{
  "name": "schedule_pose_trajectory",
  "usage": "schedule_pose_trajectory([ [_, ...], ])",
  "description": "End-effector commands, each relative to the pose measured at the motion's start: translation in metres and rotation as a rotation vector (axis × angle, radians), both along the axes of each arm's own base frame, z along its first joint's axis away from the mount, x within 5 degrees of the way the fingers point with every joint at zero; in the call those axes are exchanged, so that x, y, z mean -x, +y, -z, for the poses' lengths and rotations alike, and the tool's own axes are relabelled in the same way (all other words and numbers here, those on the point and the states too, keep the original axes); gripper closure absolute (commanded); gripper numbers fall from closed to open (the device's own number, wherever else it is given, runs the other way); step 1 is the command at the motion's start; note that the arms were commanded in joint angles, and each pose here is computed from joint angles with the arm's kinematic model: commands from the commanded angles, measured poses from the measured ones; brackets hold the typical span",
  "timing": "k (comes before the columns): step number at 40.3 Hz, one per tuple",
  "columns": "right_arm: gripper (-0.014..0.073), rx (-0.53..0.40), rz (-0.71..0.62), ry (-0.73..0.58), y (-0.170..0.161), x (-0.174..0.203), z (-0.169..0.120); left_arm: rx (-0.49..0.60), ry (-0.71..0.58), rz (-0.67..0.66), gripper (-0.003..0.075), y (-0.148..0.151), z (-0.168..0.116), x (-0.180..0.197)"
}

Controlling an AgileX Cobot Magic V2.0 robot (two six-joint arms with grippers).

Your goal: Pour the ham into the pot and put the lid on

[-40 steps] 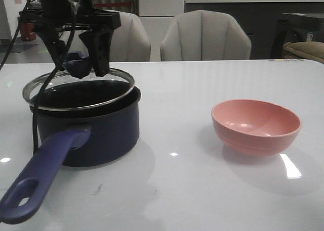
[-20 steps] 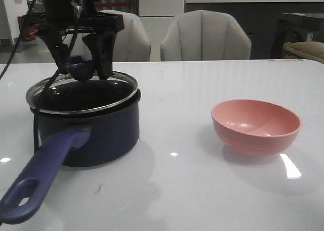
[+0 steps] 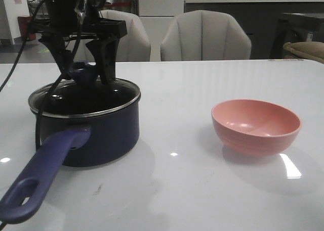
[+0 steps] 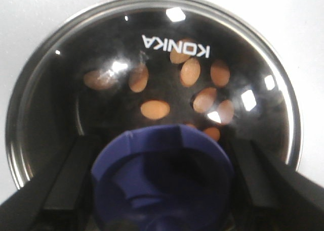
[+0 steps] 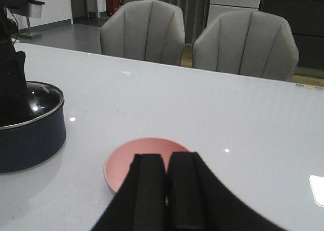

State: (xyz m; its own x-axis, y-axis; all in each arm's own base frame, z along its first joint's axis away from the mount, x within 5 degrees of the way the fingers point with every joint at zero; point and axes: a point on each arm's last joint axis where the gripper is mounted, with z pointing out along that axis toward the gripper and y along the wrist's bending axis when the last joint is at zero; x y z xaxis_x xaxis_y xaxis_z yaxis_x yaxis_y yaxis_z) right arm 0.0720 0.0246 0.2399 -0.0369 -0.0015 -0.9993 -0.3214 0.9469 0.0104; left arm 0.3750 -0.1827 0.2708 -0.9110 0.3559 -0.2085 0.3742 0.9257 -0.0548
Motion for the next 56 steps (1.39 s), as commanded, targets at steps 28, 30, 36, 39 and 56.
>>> schedule_pose_trajectory([
  [28, 0.0447, -0.033, 0.027, -0.088, -0.002, -0.001, -0.016, 0.070, -0.131, 0.011, 0.0083, 0.000, -0.059, 0.009],
  [30, 0.0447, -0.033, 0.027, -0.088, -0.002, -0.001, -0.016, 0.077, -0.152, 0.018, 0.0083, 0.002, -0.067, 0.013],
  [36, 0.0447, -0.033, 0.027, -0.088, -0.002, -0.001, -0.016, 0.096, -0.227, 0.055, 0.0083, 0.013, -0.099, 0.035],
  [39, 0.0447, -0.033, 0.027, -0.088, -0.002, -0.001, -0.016, 0.087, -0.275, 0.053, 0.0083, 0.021, -0.113, 0.047],
  [56, 0.0447, -0.033, 0.027, -0.088, -0.002, -0.001, -0.016, 0.188, -0.543, 0.043, 0.0083, 0.071, -0.148, 0.146],
])
